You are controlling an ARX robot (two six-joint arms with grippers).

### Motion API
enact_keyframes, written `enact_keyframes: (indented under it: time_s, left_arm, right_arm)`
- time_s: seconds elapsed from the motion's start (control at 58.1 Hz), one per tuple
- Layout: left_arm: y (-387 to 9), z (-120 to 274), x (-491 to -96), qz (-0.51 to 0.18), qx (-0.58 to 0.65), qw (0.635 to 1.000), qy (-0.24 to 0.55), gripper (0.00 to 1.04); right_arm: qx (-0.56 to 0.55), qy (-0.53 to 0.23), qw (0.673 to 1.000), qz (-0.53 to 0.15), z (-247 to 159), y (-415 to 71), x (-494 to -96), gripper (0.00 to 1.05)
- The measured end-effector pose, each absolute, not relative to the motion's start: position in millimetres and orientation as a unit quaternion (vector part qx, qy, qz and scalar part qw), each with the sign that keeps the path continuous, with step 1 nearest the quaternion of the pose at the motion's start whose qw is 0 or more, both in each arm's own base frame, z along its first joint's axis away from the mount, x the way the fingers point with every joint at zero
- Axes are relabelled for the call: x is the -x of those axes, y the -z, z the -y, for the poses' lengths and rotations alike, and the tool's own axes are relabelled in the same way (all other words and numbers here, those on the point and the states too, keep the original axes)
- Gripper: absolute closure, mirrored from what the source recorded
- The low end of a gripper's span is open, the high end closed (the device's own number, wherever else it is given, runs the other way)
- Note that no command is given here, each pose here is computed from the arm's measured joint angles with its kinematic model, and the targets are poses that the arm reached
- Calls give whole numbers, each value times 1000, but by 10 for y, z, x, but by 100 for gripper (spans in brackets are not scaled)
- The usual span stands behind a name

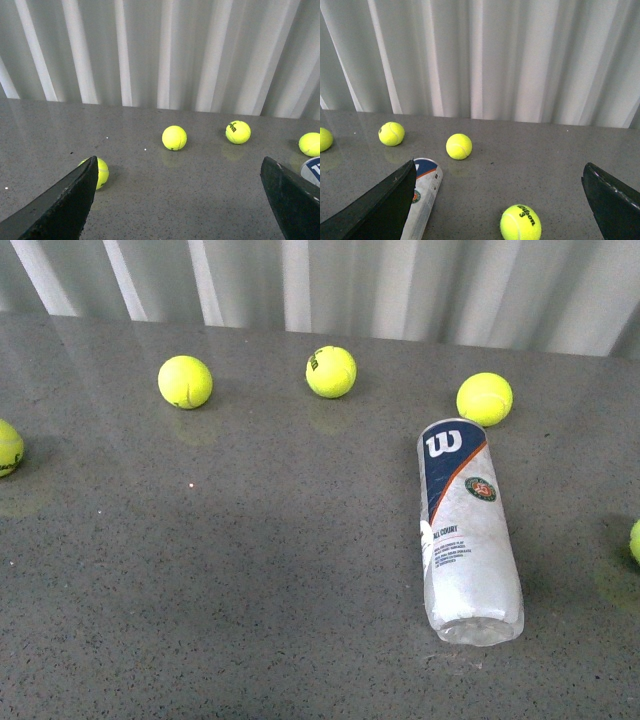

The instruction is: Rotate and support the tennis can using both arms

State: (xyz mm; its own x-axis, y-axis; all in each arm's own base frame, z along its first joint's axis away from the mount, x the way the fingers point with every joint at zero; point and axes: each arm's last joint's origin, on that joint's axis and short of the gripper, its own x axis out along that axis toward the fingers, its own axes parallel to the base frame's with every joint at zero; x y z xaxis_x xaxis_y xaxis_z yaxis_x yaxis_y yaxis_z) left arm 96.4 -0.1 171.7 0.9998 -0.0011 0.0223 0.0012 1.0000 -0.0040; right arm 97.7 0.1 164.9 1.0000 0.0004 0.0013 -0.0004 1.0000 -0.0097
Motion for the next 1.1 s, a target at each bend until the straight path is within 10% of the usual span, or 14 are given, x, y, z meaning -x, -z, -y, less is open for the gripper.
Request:
enact_keyframes:
  time_s: [0.896,0.965,1.102]
  left_arm:
    - [-1717,1,-964,11,2,1000,1,7]
    - [-1717,1,-964,11,2,1000,1,7]
    - [-1717,1,-964,11,2,1000,0,7]
  right_arm:
    - [26,-33,998,-35,-14,-1654,-975,7]
    - [87,-134,980,-121,-74,-1797,-1002,7]
    - [91,-124,987,-47,-43,-2480,-1322,7]
